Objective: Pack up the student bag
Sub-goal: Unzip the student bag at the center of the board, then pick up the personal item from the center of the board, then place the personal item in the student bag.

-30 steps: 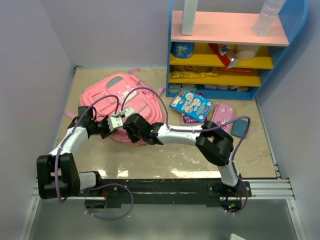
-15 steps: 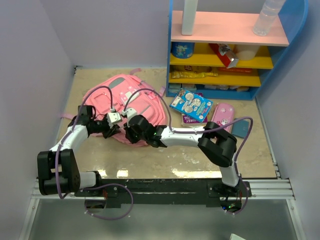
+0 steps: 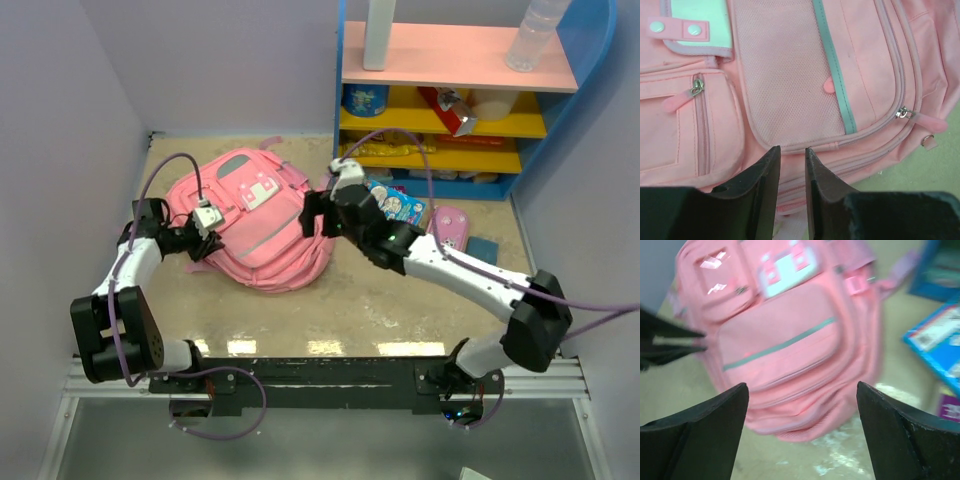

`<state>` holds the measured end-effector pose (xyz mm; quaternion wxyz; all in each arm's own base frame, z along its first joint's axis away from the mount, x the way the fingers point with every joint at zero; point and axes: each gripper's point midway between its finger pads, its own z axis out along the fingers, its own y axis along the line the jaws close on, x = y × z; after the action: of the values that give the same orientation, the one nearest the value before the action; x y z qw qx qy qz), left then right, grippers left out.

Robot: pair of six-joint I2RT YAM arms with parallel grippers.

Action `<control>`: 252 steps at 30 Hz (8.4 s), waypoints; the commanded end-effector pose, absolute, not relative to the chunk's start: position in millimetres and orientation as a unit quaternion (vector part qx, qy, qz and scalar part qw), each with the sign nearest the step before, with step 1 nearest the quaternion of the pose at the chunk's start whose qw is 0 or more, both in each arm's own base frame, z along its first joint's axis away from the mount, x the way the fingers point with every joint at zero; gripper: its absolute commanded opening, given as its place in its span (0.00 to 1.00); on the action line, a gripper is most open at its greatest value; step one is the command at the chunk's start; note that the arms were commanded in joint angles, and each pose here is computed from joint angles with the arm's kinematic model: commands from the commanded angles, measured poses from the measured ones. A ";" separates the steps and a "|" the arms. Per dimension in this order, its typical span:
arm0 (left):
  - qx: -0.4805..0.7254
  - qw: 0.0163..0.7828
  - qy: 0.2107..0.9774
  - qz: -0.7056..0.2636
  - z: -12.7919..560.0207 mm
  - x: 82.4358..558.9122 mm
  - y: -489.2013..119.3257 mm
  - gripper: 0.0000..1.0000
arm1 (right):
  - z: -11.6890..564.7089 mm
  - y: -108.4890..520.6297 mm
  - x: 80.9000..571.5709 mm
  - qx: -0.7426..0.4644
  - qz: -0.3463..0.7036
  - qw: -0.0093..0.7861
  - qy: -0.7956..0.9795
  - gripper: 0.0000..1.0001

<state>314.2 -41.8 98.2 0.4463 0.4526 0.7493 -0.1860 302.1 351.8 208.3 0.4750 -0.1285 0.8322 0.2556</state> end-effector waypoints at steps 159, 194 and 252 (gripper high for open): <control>0.518 0.484 0.705 -0.013 104.8 357.0 -153.7 0.12 | 243.3 232.5 366.6 0.207 0.300 0.455 0.813 0.00; 0.387 0.538 0.747 -0.054 208.1 374.8 -160.5 0.00 | 248.9 341.7 410.4 0.253 0.587 0.353 0.683 0.00; 0.423 0.504 0.736 -0.158 212.7 341.5 -188.9 0.00 | 141.8 434.6 369.9 0.185 0.427 0.331 0.821 0.69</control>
<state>340.0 -165.2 165.5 0.4443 0.4095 0.7879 -0.1188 373.4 435.3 109.8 0.3188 0.2157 0.8274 0.4089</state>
